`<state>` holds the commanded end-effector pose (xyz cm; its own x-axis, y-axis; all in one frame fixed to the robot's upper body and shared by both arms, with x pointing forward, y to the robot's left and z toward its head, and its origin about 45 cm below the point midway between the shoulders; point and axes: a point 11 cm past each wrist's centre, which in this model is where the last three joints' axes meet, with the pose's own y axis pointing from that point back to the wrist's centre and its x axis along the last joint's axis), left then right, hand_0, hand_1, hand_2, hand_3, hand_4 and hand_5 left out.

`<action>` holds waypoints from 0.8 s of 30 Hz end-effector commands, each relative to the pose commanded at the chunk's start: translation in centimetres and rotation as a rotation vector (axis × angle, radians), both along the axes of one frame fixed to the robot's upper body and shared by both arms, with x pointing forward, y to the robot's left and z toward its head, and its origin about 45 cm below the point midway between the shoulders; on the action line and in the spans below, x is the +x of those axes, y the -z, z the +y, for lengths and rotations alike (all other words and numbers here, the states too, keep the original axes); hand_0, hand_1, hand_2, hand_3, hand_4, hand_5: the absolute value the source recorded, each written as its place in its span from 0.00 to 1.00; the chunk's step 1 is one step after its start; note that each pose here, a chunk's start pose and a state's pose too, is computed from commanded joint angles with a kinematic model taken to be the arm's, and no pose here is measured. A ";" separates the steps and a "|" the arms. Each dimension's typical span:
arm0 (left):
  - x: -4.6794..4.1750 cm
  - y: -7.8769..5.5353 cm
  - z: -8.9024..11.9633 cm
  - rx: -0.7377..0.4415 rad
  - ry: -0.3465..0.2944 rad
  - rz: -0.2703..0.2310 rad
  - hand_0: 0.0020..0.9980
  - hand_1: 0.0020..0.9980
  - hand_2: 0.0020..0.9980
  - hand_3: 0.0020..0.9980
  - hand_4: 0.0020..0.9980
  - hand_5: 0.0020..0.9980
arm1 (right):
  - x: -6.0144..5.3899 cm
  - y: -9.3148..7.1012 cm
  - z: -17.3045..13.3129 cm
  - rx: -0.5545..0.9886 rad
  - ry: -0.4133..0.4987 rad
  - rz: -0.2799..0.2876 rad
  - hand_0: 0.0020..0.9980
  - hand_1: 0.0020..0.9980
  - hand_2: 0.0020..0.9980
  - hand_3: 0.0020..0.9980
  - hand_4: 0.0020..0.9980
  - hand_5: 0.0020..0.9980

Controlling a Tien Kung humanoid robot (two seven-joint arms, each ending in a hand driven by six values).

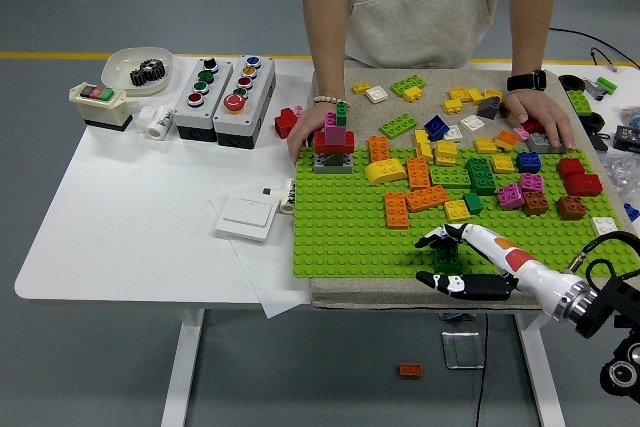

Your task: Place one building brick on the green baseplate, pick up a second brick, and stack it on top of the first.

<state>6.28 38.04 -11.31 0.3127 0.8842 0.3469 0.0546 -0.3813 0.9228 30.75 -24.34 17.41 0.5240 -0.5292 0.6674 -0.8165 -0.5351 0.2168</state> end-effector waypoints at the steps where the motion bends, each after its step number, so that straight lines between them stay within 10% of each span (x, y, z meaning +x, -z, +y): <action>1: 0.01 0.0 0.0 0.000 0.000 0.000 0.81 0.82 0.81 0.62 0.72 0.68 | 0.0 0.0 0.0 0.000 -0.001 0.001 0.74 0.72 0.76 0.68 0.87 0.63; 24: 0.24 0.0 0.0 0.000 0.001 -0.005 0.81 0.81 0.81 0.62 0.72 0.68 | -0.1 -0.6 0.1 -0.017 -0.011 -0.018 0.75 0.72 0.76 0.68 0.88 0.63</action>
